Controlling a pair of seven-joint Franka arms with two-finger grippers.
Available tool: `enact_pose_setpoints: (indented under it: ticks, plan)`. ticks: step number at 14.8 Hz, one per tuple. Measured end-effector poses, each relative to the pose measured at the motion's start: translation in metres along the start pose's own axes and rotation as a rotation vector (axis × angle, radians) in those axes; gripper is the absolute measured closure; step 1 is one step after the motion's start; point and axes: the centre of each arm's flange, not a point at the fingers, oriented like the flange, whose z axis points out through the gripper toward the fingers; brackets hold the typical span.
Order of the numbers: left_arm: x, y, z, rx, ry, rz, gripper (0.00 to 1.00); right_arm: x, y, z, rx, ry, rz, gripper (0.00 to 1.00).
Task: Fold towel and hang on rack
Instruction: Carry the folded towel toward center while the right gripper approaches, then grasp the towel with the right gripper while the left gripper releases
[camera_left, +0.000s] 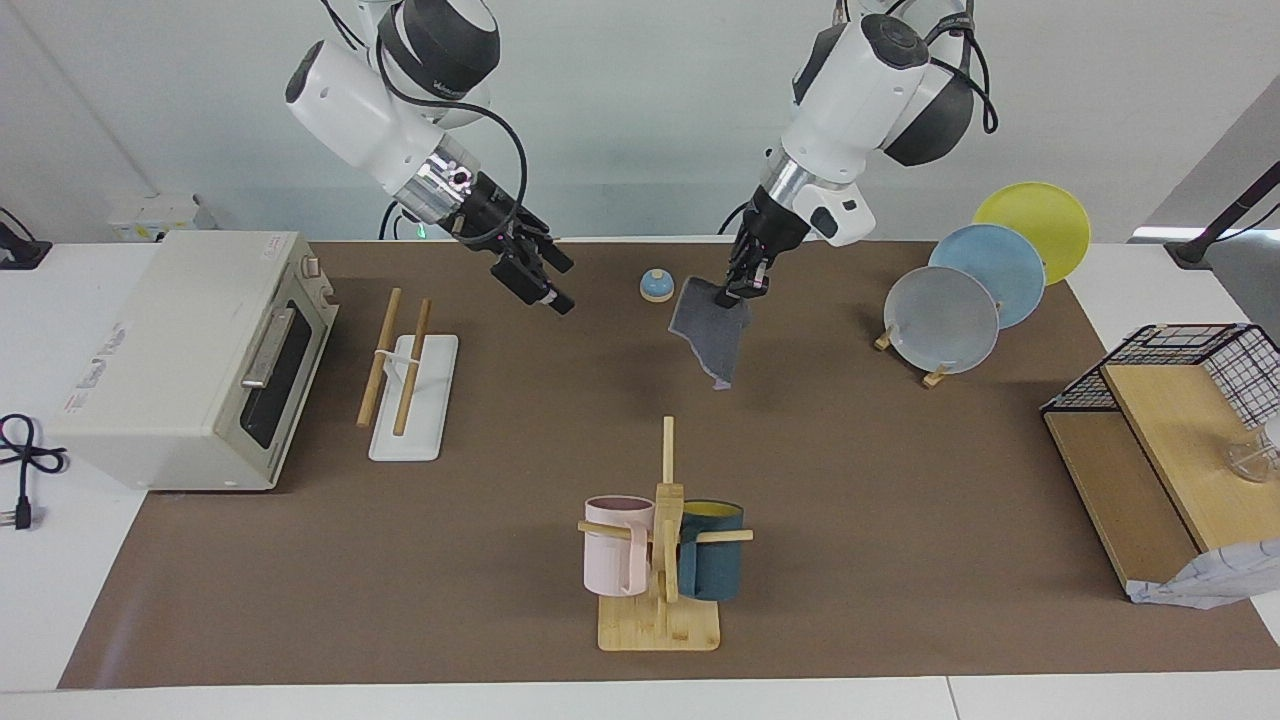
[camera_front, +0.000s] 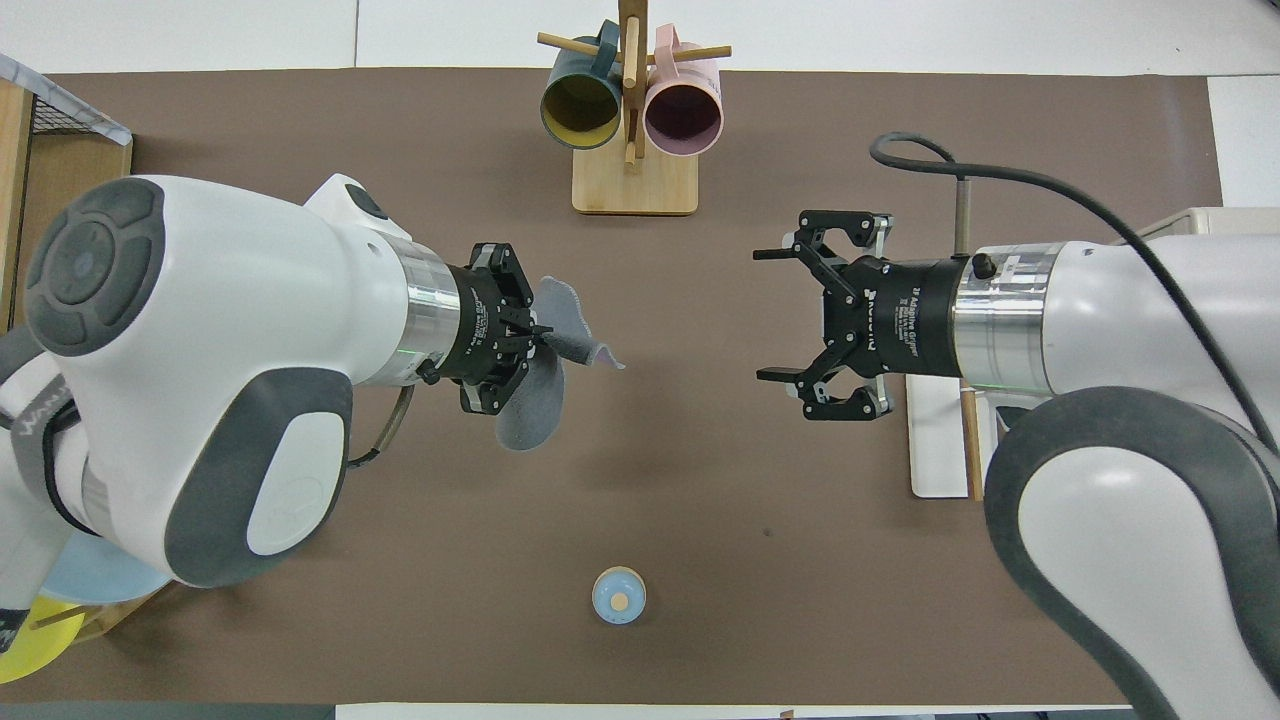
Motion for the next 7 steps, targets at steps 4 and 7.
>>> enact_pose_setpoints:
  ticks: [4, 7]
  plan:
    - [-0.028, -0.005, 0.004, -0.057, -0.063, -0.132, 0.98, -0.02, 0.018, 0.03, -0.056, -0.057, 0.117, 0.0]
    - [-0.04, -0.011, 0.012, -0.077, -0.08, -0.182, 0.98, -0.018, 0.027, 0.051, -0.074, -0.055, 0.138, 0.0]
